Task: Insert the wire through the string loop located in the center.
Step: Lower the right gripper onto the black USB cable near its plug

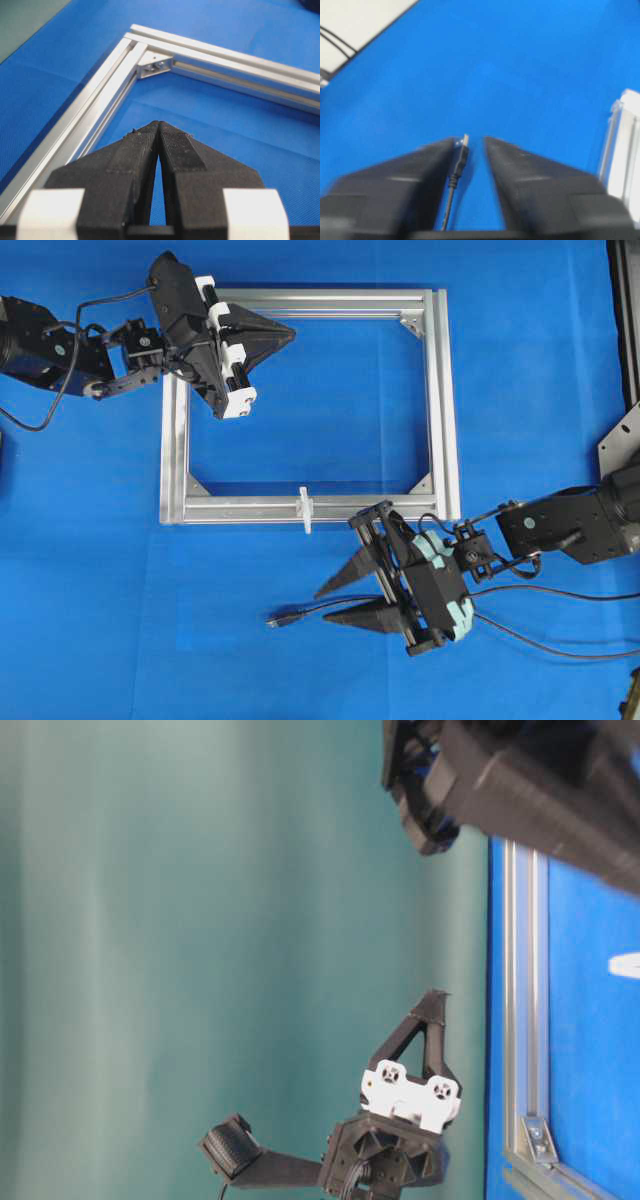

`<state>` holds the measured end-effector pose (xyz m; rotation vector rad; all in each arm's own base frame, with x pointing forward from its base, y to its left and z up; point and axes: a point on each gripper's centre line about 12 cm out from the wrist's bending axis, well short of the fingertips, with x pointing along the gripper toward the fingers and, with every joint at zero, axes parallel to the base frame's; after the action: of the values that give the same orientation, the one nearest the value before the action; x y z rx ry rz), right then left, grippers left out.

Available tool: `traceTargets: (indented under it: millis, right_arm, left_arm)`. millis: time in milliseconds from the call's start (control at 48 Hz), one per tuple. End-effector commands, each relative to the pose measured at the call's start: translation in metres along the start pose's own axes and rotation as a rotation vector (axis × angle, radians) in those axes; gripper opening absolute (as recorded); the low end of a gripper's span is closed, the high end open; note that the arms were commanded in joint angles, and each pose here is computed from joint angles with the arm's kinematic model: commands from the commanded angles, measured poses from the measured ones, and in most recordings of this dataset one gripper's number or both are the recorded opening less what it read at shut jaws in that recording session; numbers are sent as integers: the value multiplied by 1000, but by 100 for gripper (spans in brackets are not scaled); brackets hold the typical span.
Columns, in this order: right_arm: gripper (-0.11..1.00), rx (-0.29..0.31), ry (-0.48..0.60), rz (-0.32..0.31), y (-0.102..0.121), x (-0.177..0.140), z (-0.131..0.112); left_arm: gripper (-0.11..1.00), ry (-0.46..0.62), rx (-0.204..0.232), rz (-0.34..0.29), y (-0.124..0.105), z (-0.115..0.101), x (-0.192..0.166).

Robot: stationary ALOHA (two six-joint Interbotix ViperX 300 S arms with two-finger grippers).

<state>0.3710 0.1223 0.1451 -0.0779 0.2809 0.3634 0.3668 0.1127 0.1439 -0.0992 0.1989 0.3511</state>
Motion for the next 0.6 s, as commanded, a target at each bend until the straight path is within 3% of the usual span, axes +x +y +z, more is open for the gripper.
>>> traceTargets:
  millis: [0,146,188,313,584]
  right_arm:
    - [42,11,-36,-7,0,-1,14]
    - [83,13,-30,-4,2,-1,13]
    - [90,13,-31,-1,3,-1,13]
    - [82,23,-21,-6,3,3,9]
    - [83,96,76,-53,-1,27,-30]
  left_arm:
    - [0,-40,0,-5,-1,13,-2]
    - [0,-37,0,-5,-1,12,-2]
    - [0,-37,-1,-4,-1,12,-2]
    - [0,-37,-1,-4,-1,12,-2]
    - [0,-37,1,-4,-1,12,-2]
